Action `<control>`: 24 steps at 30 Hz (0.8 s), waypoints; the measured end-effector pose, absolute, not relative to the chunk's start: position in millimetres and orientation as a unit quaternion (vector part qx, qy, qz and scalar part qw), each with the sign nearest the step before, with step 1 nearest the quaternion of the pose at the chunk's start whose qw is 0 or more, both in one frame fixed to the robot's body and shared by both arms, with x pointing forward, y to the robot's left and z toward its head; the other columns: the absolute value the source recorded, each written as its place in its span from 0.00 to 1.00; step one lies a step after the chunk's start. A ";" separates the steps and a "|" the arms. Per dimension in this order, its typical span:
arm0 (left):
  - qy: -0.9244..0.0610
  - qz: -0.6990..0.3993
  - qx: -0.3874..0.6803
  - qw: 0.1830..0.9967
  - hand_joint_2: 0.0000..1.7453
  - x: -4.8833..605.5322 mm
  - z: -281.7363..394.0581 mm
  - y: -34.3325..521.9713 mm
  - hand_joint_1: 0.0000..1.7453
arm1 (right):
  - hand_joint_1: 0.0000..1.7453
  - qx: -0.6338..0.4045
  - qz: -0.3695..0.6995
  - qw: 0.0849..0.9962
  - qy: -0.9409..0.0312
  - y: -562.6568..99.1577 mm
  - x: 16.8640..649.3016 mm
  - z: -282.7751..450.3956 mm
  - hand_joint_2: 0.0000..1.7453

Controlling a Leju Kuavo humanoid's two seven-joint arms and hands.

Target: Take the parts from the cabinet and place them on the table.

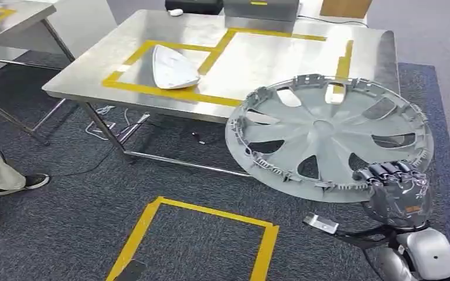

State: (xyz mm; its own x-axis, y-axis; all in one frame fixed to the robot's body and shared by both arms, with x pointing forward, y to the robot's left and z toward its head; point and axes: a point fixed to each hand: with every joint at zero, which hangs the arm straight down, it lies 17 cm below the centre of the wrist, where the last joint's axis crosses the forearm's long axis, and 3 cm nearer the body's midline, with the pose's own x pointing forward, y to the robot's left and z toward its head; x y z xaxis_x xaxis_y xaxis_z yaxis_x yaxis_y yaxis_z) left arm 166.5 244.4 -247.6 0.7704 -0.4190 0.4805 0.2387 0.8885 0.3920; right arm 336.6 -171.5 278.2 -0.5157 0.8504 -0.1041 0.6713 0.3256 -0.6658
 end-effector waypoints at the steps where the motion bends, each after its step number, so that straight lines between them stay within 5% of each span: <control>1: -0.289 -0.177 0.157 0.928 1.00 166.8 -247.6 246.2 0.00 | 1.00 -0.474 0.336 0.133 -0.803 -171.6 337.0 278.4 1.00; 24: -0.291 -0.173 0.154 0.928 1.00 169.4 -246.5 241.4 0.00 | 1.00 -0.478 0.336 0.139 -0.800 -174.0 339.6 276.8 1.00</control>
State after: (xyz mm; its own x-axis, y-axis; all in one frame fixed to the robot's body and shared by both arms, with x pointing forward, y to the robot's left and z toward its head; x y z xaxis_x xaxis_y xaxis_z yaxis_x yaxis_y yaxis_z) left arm 169.4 241.4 -246.5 0.7709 -0.4111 0.4866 0.2313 0.8924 0.3874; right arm 339.6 -174.0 276.8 -0.5048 0.8576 -0.0987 0.6703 0.3174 -0.6708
